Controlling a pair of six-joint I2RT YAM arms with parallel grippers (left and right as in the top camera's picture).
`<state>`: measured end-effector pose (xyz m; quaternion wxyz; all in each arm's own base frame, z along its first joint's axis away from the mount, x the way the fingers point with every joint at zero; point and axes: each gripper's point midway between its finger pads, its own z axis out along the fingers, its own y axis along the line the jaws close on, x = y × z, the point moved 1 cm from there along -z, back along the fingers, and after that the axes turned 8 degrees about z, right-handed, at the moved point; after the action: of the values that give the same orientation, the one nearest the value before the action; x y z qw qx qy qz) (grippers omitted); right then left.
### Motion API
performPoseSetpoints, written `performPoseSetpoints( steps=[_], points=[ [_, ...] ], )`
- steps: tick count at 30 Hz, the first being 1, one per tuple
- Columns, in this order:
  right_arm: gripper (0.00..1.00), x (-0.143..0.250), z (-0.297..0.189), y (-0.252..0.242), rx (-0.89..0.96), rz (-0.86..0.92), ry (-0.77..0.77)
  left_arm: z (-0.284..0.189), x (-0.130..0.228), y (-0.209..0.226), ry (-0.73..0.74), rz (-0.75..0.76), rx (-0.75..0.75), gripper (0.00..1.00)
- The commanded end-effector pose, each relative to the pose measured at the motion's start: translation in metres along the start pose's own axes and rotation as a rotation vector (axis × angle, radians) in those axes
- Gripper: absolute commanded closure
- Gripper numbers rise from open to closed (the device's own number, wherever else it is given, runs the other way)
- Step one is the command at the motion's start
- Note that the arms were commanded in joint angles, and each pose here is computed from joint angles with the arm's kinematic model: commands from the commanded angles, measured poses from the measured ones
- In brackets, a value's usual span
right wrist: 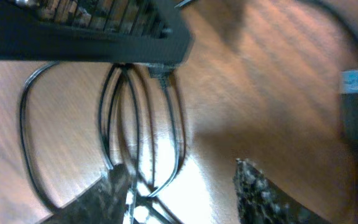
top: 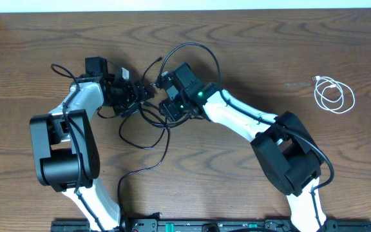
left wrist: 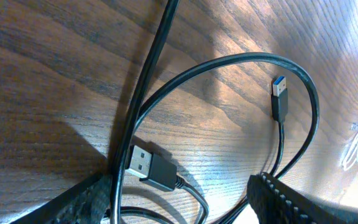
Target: Untangle cables
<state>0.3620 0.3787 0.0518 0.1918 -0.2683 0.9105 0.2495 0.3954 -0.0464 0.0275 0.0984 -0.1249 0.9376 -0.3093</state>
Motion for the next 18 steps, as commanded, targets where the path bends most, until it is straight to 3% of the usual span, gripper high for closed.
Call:
performPoseSetpoints(
  steps=[1, 2, 5, 18],
  points=[
    [0.27, -0.006, -0.002, -0.002, 0.016, -0.060, -0.014, 0.002, 0.003, 0.014, 0.006, -0.019, -0.063, 0.25],
    [0.24, -0.006, -0.002, -0.005, 0.032, -0.059, -0.017, 0.002, 0.003, 0.014, 0.006, -0.019, -0.063, 0.25],
    [0.01, -0.006, -0.001, -0.020, 0.130, -0.061, -0.027, 0.002, 0.003, 0.014, 0.006, -0.019, -0.063, 0.25],
    [0.01, 0.000, 0.011, -0.024, 0.166, -0.069, -0.019, 0.002, 0.003, 0.014, 0.006, -0.019, -0.063, 0.25]
  ],
)
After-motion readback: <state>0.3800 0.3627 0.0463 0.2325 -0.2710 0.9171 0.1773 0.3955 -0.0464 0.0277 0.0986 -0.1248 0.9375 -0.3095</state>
